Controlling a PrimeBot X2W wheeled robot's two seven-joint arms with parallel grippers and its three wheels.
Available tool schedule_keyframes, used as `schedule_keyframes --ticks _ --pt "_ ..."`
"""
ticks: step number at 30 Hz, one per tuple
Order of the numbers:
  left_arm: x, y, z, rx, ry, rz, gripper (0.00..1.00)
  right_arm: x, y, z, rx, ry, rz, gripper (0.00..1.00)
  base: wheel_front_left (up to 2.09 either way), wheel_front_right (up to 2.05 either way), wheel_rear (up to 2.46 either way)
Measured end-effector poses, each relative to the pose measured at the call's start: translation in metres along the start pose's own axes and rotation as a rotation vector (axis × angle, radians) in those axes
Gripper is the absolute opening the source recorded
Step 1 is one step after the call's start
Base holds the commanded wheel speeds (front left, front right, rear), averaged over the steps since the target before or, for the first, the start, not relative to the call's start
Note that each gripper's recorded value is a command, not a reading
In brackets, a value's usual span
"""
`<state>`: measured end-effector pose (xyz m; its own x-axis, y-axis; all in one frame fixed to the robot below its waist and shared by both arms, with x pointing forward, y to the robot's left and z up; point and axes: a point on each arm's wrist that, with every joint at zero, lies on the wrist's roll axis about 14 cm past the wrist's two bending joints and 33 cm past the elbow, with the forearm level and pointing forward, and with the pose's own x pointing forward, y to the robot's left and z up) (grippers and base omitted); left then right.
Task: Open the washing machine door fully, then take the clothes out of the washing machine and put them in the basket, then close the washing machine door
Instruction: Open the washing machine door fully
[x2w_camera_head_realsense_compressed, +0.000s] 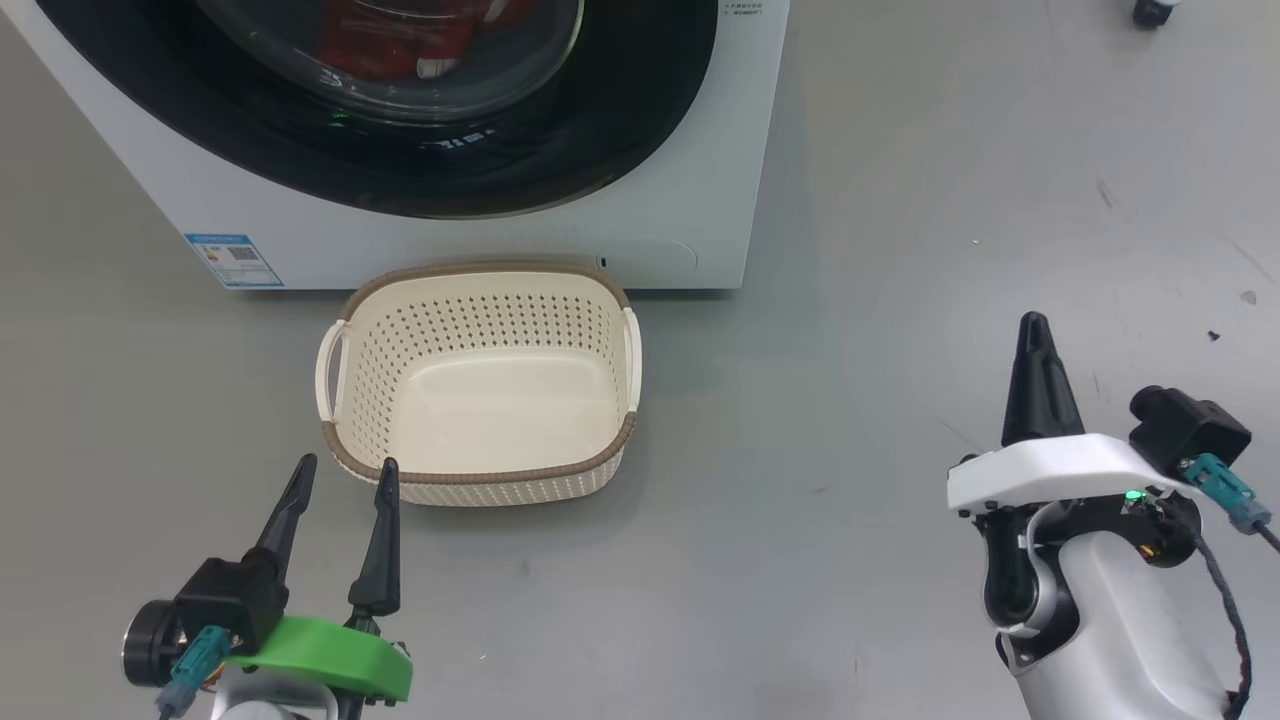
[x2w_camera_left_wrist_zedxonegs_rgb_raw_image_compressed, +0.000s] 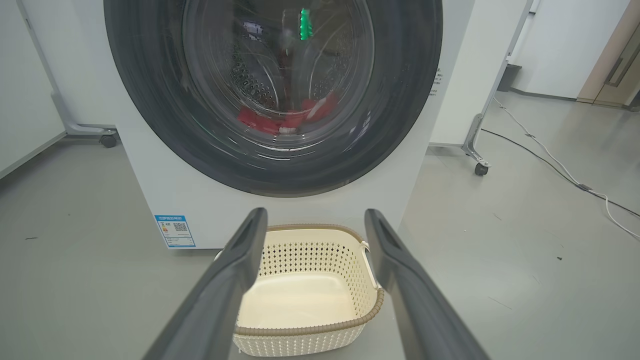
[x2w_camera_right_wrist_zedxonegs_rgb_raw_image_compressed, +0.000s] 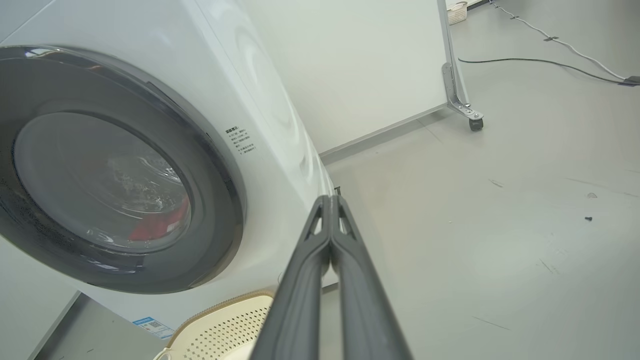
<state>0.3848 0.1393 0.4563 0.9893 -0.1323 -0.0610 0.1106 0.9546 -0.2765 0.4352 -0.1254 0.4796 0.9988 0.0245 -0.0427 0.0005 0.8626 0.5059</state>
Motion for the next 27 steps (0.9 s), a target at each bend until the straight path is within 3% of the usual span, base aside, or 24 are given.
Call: schedule_keyframes --ticks 5,16,27 --pt "0.008 0.003 -0.005 0.001 0.013 0.002 1.00 0.025 -0.011 0.006 0.152 -0.021 -0.049 0.00 0.00 0.00 0.00" --pt "0.023 0.013 -0.020 0.001 0.052 0.017 1.00 0.090 0.003 0.029 0.363 -0.064 -0.007 0.00 0.00 0.00 0.00" --pt "0.045 0.027 -0.030 0.007 0.070 0.038 1.00 0.162 0.042 0.034 0.472 -0.011 0.109 0.00 0.00 0.00 0.00"
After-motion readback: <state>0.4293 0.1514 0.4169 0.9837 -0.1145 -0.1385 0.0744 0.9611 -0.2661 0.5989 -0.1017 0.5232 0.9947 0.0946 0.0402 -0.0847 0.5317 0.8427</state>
